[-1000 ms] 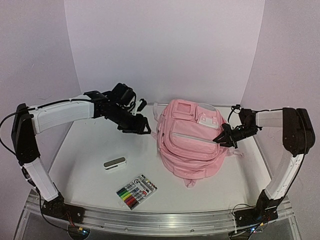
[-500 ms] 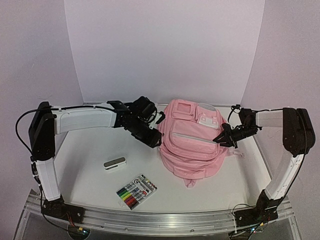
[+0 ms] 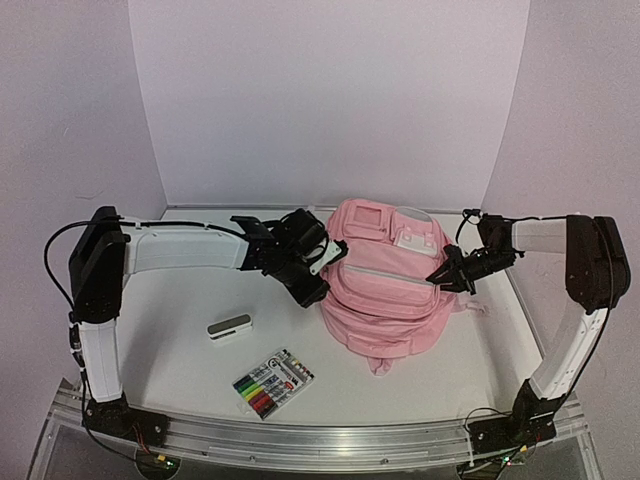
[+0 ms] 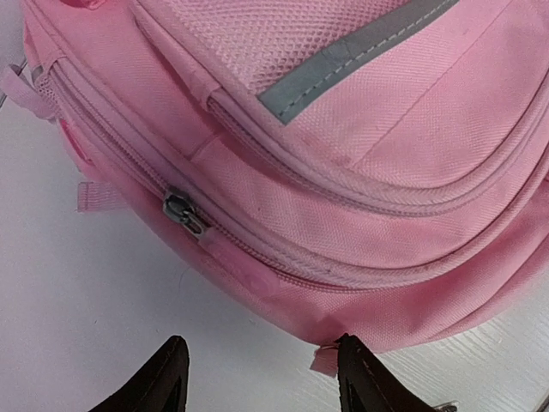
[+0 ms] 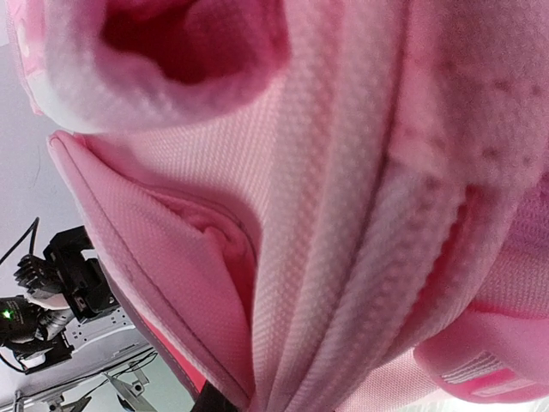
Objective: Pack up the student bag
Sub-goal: Zip the student bag at the center of the board.
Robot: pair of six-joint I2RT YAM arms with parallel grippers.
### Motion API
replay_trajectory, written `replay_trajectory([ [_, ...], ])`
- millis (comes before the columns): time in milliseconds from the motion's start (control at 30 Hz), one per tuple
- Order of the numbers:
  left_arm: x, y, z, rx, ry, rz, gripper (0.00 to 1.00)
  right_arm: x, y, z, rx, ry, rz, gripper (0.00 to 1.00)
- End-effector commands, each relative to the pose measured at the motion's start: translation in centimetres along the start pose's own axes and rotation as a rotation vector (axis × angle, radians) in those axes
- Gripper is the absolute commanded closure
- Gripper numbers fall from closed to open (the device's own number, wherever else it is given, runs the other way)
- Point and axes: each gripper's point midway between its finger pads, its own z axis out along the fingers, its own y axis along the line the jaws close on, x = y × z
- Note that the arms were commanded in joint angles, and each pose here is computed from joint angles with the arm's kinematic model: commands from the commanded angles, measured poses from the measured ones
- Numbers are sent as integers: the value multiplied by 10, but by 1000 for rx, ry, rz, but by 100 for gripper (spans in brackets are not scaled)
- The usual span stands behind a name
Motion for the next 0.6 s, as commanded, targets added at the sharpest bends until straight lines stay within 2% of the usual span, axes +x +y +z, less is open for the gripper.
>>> replay_trajectory([
  [0,-24,7,4,-41,-57,47,41,-24,14,-14,3,-84,-77,100],
  [367,-39,9,10,-49,-100,40,45,-20,11,-12,9,-72,-76,100],
  [567,-46,23,18,-102,-103,40,56,-18,8,-11,19,-62,-74,100],
])
